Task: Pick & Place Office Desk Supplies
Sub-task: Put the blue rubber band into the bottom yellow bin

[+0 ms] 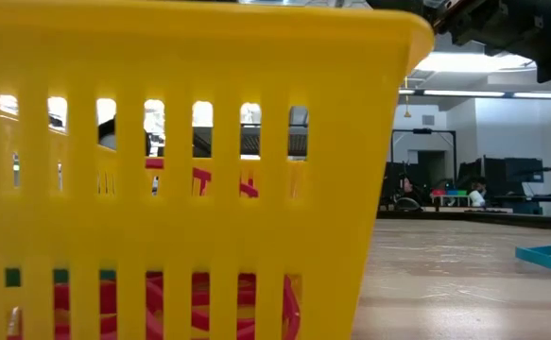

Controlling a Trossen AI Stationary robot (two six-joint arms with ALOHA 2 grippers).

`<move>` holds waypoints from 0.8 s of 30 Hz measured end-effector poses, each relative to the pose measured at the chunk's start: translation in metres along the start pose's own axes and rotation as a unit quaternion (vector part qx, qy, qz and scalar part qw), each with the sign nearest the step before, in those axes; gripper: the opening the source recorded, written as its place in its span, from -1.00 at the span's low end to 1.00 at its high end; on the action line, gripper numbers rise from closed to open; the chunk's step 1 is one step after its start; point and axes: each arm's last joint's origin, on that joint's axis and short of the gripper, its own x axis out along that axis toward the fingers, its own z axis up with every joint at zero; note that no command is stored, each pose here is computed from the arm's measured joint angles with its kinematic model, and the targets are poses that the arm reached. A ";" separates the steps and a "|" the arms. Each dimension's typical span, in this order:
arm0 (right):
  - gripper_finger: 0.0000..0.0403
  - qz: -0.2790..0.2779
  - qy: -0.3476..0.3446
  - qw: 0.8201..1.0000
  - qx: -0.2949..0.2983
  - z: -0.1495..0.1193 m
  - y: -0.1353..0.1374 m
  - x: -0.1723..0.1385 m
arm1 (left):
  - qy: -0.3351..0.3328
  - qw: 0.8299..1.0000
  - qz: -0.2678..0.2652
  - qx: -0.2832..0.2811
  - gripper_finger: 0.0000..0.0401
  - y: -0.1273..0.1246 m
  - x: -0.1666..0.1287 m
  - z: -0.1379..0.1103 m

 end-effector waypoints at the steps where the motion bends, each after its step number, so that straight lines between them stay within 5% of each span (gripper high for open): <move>1: 0.27 0.000 0.000 1.000 0.000 0.000 0.000 0.000 | -0.011 1.000 -0.001 0.003 -0.24 -0.002 -0.009 0.002; 11: 0.27 0.000 0.001 1.000 0.029 0.000 0.000 0.000 | -0.130 0.991 -0.008 0.032 -0.23 -0.017 -0.084 0.008; 24: 0.27 0.035 -0.007 0.999 -0.015 0.021 0.011 -0.011 | -0.224 0.973 -0.015 0.048 -0.23 -0.018 -0.103 -0.060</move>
